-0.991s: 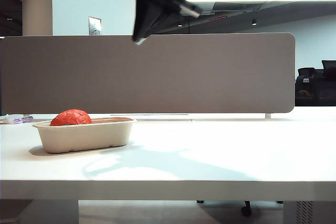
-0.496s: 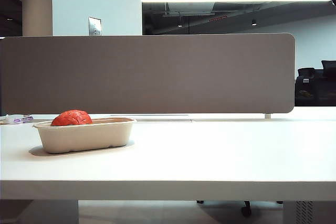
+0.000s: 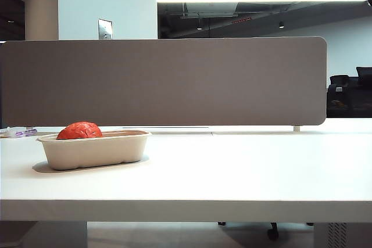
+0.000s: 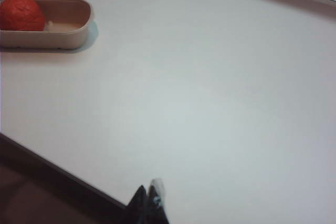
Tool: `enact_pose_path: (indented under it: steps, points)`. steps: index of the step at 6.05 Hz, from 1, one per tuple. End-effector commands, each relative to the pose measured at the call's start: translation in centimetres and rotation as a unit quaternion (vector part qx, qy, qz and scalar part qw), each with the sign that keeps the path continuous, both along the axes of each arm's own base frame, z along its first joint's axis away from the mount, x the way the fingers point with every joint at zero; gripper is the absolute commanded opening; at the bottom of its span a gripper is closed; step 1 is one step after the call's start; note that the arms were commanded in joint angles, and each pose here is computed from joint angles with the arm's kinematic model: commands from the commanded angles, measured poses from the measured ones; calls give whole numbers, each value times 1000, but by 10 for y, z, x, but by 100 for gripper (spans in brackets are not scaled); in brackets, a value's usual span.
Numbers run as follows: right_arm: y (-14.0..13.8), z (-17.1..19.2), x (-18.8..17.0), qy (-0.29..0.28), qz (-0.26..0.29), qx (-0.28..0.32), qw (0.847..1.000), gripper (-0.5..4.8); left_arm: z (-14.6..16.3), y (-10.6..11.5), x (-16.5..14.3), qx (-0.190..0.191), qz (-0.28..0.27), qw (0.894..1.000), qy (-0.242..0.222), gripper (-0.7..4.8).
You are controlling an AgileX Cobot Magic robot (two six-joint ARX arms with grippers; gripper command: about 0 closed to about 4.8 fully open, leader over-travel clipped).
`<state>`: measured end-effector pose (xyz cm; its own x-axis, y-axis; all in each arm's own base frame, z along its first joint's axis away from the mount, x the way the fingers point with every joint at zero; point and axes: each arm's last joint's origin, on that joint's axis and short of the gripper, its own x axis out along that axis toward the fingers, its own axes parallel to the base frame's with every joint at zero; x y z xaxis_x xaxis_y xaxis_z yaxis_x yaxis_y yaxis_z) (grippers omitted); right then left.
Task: Pick up the orange and place it into the paper lunchbox.
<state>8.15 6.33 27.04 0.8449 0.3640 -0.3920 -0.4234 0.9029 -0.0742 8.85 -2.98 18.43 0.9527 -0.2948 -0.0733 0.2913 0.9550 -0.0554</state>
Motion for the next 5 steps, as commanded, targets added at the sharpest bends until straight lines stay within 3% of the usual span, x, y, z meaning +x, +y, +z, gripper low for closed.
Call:
enact_pose_path:
  steps: [1, 3, 5]
  points:
    - [0, 3, 0, -7, -1, 8, 1000, -5, -15, 33, 9, 7, 142, 988, -58, -5]
    - [0, 3, 0, -7, -1, 8, 1000, -5, -18, 26, 9, 29, 139, 988, -53, -5]
    - [0, 3, 0, -7, -1, 8, 1000, -5, -18, 26, 9, 28, 135, 989, -54, -5]
